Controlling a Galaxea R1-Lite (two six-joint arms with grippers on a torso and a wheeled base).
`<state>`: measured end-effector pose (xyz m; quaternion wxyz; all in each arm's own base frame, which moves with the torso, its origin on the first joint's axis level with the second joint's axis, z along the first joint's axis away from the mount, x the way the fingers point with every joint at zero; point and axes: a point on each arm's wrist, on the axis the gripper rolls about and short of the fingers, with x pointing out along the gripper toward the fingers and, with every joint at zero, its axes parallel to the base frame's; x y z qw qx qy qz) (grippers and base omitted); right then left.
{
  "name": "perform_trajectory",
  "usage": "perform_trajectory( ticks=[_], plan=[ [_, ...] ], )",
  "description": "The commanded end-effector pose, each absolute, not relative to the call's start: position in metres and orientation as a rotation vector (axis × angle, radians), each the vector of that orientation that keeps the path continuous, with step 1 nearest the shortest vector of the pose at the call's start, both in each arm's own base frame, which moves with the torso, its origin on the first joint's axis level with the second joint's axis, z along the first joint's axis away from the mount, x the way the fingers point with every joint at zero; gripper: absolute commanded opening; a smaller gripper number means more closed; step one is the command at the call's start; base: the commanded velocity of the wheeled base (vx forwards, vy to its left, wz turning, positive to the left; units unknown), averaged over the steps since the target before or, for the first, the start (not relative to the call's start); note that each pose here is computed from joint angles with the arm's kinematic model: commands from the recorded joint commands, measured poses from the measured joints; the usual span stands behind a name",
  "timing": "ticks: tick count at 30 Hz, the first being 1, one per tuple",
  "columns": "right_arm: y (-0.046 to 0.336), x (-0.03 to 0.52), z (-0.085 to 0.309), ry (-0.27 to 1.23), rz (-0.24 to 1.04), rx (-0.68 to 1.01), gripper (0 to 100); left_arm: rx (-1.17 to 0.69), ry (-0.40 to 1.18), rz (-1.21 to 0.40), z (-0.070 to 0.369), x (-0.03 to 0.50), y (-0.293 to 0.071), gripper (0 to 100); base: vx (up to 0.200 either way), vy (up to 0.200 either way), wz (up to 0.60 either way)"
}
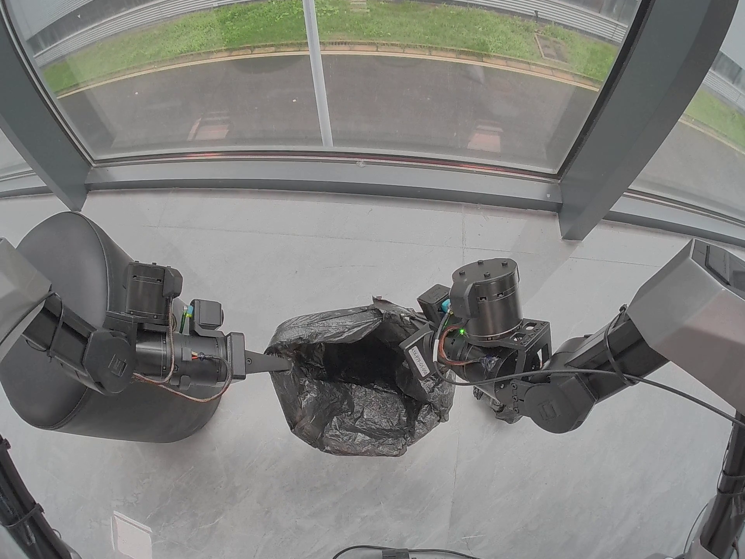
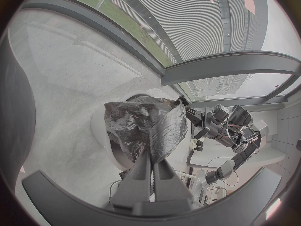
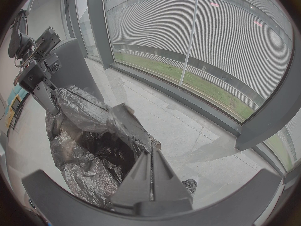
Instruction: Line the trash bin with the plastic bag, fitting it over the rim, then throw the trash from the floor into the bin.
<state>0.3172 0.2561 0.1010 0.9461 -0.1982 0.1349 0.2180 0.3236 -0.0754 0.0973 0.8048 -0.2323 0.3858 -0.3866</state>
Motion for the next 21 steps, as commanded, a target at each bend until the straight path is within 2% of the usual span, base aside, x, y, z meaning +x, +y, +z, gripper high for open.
perform_trajectory(
  ticks=[1, 15, 21],
  plan=[
    [0.25, 0.324, 0.098, 0.282, 0.422, -0.401, 0, -0.502, 0.842, -0.821, 0.086, 0.337, -0.077, 0, 0.0, 0.0, 0.0],
    [0.247, 0.346, 0.081, 0.251, 0.384, -0.378, 0, -0.463, 0.864, -0.797, 0.052, 0.365, -0.076, 0, 0.0, 0.0, 0.0],
    [0.248, 0.348, 0.075, 0.26, 0.394, -0.381, 0, -0.449, 0.79, -0.77, 0.054, 0.37, -0.067, 0, 0.0, 0.0, 0.0]
  ],
)
